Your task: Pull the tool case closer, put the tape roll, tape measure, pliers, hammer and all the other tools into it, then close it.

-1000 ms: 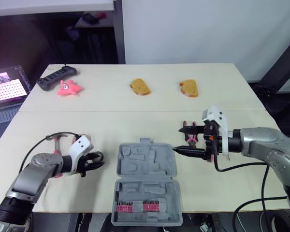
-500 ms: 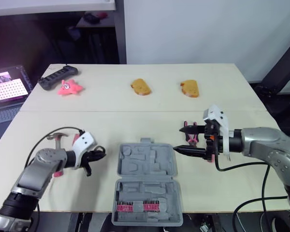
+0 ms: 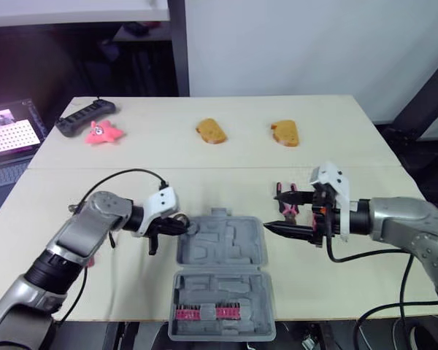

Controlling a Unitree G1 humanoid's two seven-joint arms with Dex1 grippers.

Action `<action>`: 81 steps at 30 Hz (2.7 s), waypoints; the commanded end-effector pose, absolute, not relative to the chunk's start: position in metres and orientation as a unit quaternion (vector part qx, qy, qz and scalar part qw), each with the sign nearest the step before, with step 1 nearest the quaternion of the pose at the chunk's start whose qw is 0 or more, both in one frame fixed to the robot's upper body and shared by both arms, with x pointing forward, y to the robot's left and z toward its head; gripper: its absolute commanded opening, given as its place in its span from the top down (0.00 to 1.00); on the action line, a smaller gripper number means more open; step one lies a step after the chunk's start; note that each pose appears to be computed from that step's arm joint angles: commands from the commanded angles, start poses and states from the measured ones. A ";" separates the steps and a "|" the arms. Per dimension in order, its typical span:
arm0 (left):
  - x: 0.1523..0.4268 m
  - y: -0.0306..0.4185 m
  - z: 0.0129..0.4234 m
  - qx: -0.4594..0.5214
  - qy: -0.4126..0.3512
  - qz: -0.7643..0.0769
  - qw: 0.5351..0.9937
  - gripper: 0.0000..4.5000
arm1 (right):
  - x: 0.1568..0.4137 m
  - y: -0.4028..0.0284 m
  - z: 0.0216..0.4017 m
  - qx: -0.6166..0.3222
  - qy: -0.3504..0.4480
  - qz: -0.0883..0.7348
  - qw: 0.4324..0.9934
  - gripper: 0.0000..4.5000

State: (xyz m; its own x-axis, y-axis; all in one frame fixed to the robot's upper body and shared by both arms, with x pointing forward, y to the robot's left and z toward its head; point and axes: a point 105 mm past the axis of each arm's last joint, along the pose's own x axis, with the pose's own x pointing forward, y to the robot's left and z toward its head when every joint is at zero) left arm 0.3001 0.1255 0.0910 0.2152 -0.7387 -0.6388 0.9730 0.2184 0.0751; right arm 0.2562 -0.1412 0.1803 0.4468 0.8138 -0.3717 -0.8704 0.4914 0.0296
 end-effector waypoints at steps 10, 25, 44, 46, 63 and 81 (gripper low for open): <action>0.314 0.111 0.084 0.272 0.241 -0.585 0.725 0.99 | 0.249 -0.143 0.193 -0.094 0.146 0.484 0.858 0.00; 0.319 0.112 0.081 0.256 0.243 -0.579 0.735 0.75 | 0.250 -0.145 0.193 -0.095 0.145 0.477 0.861 0.00; 0.320 0.120 0.130 0.168 0.176 -0.565 0.789 0.31 | 0.250 -0.148 0.194 -0.095 0.148 0.478 0.861 0.00; 0.323 0.129 0.133 0.117 0.166 -0.547 0.812 0.43 | 0.250 -0.148 0.194 -0.095 0.149 0.480 0.859 0.00; 0.319 0.111 0.082 0.100 0.140 -0.555 0.814 0.69 | 0.250 -0.149 0.200 -0.106 0.159 0.490 0.851 0.00; 0.312 0.115 0.051 0.132 0.132 -0.562 0.806 0.69 | 0.251 -0.151 0.203 -0.110 0.162 0.489 0.850 0.00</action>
